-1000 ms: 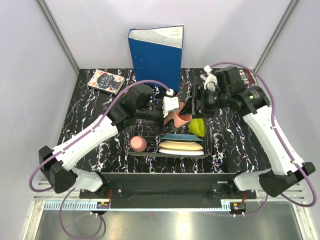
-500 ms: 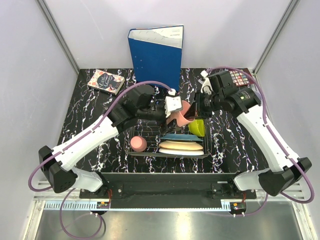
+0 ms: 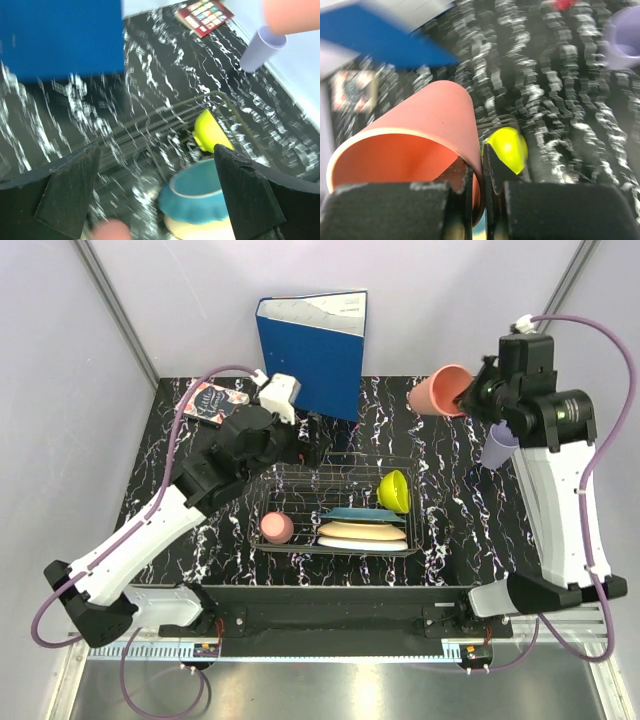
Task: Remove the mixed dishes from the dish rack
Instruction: Place the cup at the center of the board, then pick up the cup from the dish rack, then place the cup at the center of the board.
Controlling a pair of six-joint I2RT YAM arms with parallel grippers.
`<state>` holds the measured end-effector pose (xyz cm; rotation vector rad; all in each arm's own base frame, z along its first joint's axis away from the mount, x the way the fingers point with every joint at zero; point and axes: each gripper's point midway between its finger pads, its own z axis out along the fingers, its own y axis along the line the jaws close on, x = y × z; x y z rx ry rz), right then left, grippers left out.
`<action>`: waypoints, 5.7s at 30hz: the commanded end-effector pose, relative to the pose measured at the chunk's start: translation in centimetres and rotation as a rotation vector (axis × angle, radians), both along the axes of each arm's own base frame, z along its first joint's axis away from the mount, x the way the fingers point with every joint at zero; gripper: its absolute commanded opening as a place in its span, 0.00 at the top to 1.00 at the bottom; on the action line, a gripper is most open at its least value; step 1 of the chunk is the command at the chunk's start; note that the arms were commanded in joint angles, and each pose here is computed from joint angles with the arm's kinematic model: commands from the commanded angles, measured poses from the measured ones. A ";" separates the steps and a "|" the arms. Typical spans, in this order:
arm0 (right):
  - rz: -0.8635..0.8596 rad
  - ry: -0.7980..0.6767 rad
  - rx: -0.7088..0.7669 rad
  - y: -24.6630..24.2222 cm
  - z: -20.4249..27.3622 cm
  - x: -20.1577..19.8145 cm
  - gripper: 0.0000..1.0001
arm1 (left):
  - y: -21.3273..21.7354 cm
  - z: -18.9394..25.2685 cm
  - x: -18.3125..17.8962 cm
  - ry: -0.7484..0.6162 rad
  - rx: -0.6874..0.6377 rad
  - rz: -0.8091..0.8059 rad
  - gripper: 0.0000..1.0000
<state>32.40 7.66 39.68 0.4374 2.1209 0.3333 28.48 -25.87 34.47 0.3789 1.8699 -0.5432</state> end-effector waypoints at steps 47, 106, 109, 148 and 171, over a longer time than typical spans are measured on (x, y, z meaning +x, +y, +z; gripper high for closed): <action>-0.773 0.395 -0.006 -23.5 -16.1 8.9 1.00 | 5.4 -10.3 -5.8 0.329 -0.044 0.184 0.01; 0.491 -0.063 0.193 13.0 -8.6 -6.4 0.13 | 6.8 -24.3 -9.1 0.750 0.056 0.449 0.04; 0.492 -0.057 0.195 13.0 -8.9 -6.5 0.13 | 6.6 -24.4 -9.4 0.754 0.059 0.432 0.04; 0.922 -0.433 0.573 17.7 9.1 -13.1 0.14 | -1.7 11.7 -6.5 0.131 -0.642 -0.462 1.00; 0.731 -0.648 0.327 12.5 12.6 -13.0 0.17 | -3.3 14.9 -9.1 0.213 -0.971 -0.905 1.00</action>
